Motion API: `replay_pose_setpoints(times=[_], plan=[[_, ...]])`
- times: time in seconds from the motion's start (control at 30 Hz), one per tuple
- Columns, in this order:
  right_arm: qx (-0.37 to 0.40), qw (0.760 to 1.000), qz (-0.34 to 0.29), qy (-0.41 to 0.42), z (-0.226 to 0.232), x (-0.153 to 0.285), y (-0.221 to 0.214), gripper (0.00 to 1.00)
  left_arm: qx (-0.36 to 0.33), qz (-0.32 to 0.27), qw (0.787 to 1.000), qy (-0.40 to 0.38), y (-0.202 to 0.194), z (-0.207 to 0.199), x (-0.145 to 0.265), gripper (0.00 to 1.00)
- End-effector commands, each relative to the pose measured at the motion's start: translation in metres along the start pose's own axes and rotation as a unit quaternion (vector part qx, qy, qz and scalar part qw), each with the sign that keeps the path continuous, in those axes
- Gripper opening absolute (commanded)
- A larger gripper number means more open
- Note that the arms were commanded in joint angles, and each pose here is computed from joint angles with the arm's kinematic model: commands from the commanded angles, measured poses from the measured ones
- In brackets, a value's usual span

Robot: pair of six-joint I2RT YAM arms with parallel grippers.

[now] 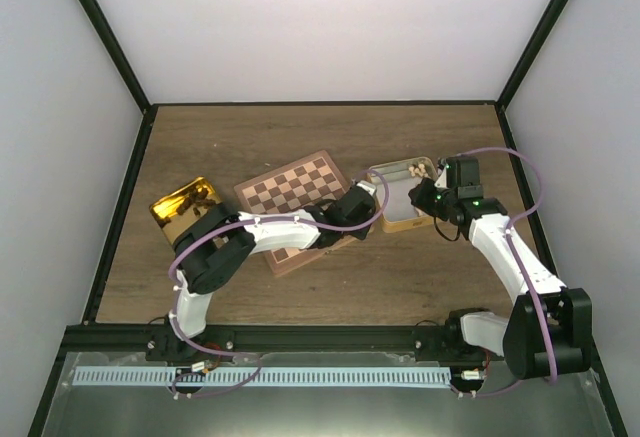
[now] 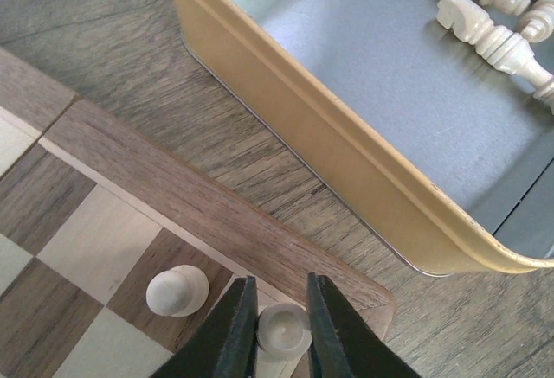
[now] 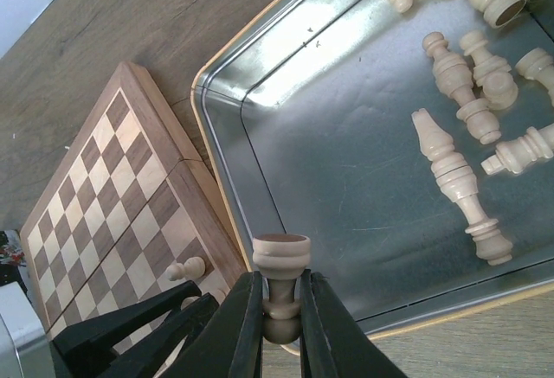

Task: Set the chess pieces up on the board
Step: Place the chess piece on the chessboard.

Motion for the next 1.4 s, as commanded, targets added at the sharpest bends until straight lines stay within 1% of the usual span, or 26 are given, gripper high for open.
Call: replay_pose_setpoints(times=[0.0, 0.13, 0.33, 0.47, 0.57, 0.63, 0.73, 0.83, 0.9, 0.93, 1.0, 1.03, 1.13, 1.2, 1.27, 1.37], plan=[[-0.003, 1.0, -0.01, 0.012, 0.006, 0.007, 0.006, 0.06, 0.004, -0.022, 1.0, 0.0, 0.007, 0.002, 0.004, 0.2], [0.003, 1.0, -0.001, 0.022, 0.008, 0.007, 0.004, 0.06, 0.002, -0.034, 0.999, -0.013, 0.012, 0.001, 0.015, 0.28], [0.014, 0.999, 0.007, 0.04, 0.013, 0.009, 0.004, 0.06, 0.017, -0.053, 0.998, -0.032, 0.022, 0.003, 0.042, 0.3], [0.048, 0.995, 0.032, 0.084, 0.023, 0.009, 0.001, 0.06, 0.036, -0.065, 0.996, -0.041, 0.028, 0.009, 0.066, 0.32], [0.09, 0.979, 0.074, 0.167, 0.038, 0.011, -0.007, 0.06, 0.065, -0.078, 0.993, -0.052, 0.036, 0.018, 0.087, 0.36], [0.117, 0.964, 0.098, 0.217, 0.048, 0.012, -0.014, 0.06, 0.101, -0.085, 0.989, -0.063, 0.042, 0.033, 0.099, 0.41], [0.138, 0.947, 0.131, 0.258, 0.06, 0.008, -0.024, 0.06, 0.152, -0.1, 0.979, -0.091, 0.05, 0.056, 0.119, 0.51], [0.158, 0.924, 0.175, 0.301, 0.073, 0.005, -0.038, 0.06, 0.194, -0.123, 0.963, -0.138, 0.054, 0.075, 0.141, 0.59], [0.187, 0.905, 0.197, 0.328, 0.085, 0.006, -0.05, 0.06, 0.231, -0.118, 0.947, -0.188, 0.05, 0.087, 0.145, 0.62], [0.207, 0.892, 0.205, 0.346, 0.092, 0.008, -0.056, 0.05, 0.259, -0.113, 0.935, -0.212, 0.047, 0.093, 0.147, 0.63], [0.241, 0.869, 0.211, 0.377, 0.105, 0.013, -0.066, 0.06, 0.288, -0.111, 0.919, -0.244, 0.04, 0.101, 0.153, 0.65], [0.253, 0.861, 0.209, 0.388, 0.109, 0.014, -0.069, 0.06, 0.297, -0.113, 0.912, -0.259, 0.039, 0.104, 0.157, 0.69], [0.288, 0.833, 0.206, 0.425, 0.125, 0.021, -0.075, 0.06, 0.317, -0.115, 0.894, -0.295, 0.036, 0.108, 0.169, 0.75], [0.303, 0.819, 0.208, 0.44, 0.134, 0.023, -0.078, 0.06, 0.331, -0.115, 0.879, -0.323, 0.033, 0.11, 0.173, 0.78], [0.313, 0.811, 0.214, 0.445, 0.142, 0.02, -0.079, 0.06, 0.337, -0.126, 0.861, -0.36, 0.035, 0.109, 0.18, 0.79], [0.328, 0.803, 0.22, 0.446, 0.153, 0.017, -0.082, 0.06, 0.347, -0.147, 0.838, -0.394, 0.037, 0.107, 0.188, 0.78]])
Point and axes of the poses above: each gripper's point midway between its finger pads, its own x axis back along the fingers, its own z axis along the line the jaws close on, y = z × x, the point moved 8 cm from there along x, back along the fingers, and after that the axes turned 13 degrees about -x, right-handed, at the moved point
